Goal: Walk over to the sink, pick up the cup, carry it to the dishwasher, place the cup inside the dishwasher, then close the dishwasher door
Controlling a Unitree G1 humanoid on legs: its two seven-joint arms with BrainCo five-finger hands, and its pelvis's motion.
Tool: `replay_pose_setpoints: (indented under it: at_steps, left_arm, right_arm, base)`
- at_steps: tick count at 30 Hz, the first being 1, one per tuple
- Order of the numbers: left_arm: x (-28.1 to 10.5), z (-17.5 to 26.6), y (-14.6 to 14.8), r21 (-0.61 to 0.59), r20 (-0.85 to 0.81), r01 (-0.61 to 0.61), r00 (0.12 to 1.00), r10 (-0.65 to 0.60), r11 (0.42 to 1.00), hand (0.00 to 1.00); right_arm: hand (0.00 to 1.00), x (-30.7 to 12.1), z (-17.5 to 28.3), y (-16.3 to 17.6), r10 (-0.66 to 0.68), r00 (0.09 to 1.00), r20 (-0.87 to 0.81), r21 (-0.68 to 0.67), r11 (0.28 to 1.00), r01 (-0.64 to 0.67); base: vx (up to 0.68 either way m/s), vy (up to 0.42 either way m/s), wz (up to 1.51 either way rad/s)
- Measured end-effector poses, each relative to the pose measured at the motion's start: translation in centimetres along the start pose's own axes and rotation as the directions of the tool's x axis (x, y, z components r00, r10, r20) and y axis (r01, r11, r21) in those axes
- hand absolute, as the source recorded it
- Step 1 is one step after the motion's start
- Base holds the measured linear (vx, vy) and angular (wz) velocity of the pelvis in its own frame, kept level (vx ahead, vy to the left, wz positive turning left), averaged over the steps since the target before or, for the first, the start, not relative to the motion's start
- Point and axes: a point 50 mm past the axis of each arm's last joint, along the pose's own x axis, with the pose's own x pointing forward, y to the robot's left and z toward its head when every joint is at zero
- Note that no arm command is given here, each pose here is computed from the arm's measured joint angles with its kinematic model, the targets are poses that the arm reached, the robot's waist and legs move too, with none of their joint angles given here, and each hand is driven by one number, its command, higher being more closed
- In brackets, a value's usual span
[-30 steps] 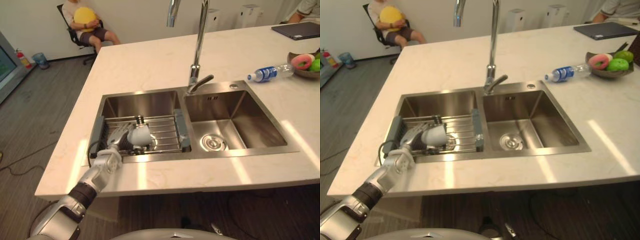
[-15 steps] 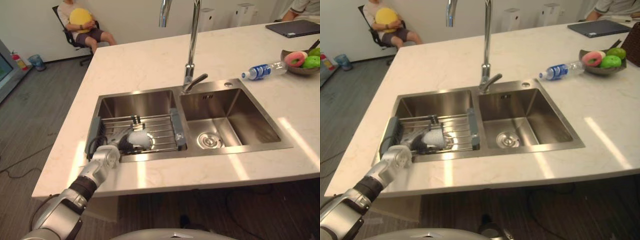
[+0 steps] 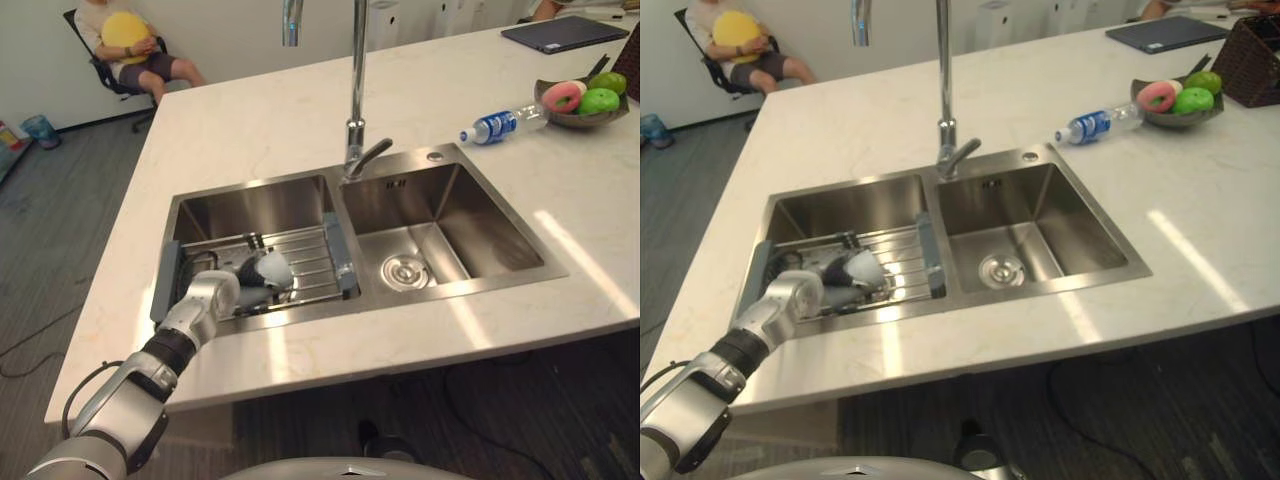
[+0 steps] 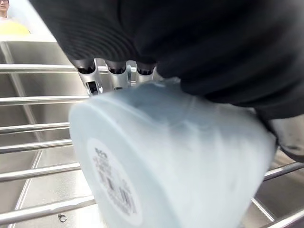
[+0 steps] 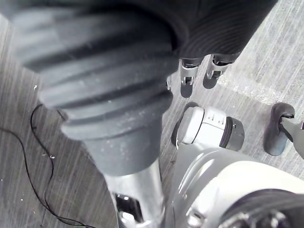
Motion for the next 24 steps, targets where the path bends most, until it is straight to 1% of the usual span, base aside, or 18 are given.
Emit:
replay_pose_setpoints:
  at_steps: [6,10,15,18,19,20,21,23,24]
  left_arm:
    - [0.2,0.6,0.4,0.070,0.013,-0.007,1.000,0.006,0.998,1.00]
    - [0.3,1.1,0.9,0.091,0.029,-0.006,1.000,0.004,0.996,1.00]
    - [0.4,1.1,1.0,0.083,0.029,-0.007,1.000,0.004,0.996,1.00]
    - [0.4,1.4,0.9,0.044,0.054,-0.031,0.998,0.029,0.999,1.00]
    - [0.3,1.4,0.8,0.012,0.062,-0.043,0.997,0.042,0.999,1.00]
    - [0.3,1.4,0.6,-0.041,0.069,-0.058,0.996,0.061,0.997,1.00]
    - [0.2,1.4,0.5,-0.068,0.074,-0.065,0.995,0.070,0.996,1.00]
    - [0.1,1.3,0.6,-0.184,0.096,-0.106,0.987,0.125,0.977,1.00]
    - [0.0,1.3,0.6,-0.206,0.104,-0.109,0.986,0.133,0.972,1.00]
  right_arm:
    - [0.00,0.1,0.1,0.3,0.007,1.000,0.004,0.005,1.000,-0.007]
    - [0.00,0.1,0.2,0.3,0.009,1.000,0.005,0.005,1.000,-0.009]
    - [0.00,0.1,0.1,0.2,0.004,1.000,-0.001,0.006,1.000,-0.004]
    - [0.00,0.1,0.0,0.2,0.003,1.000,-0.003,0.006,1.000,-0.003]
    - [0.00,0.1,0.0,0.2,0.004,1.000,-0.003,0.006,1.000,-0.004]
    - [0.00,0.1,0.0,0.2,0.004,1.000,-0.002,0.006,1.000,-0.004]
    - [0.00,0.1,0.0,0.2,0.004,1.000,-0.002,0.006,1.000,-0.004]
    - [0.00,0.1,0.1,0.3,0.008,1.000,0.002,0.007,1.000,-0.008]
    - [0.00,0.1,0.1,0.3,0.008,1.000,0.003,0.006,1.000,-0.008]
  base:
    - [0.03,0.007,-0.01]
    - [0.03,0.000,-0.02]
    - [0.00,0.000,0.00]
    - [0.00,0.001,0.01]
    - [0.02,0.005,0.04]
    - [0.02,0.003,0.04]
    - [0.02,0.000,0.07]
    - [0.02,-0.008,0.08]
    - [0.03,-0.015,0.07]
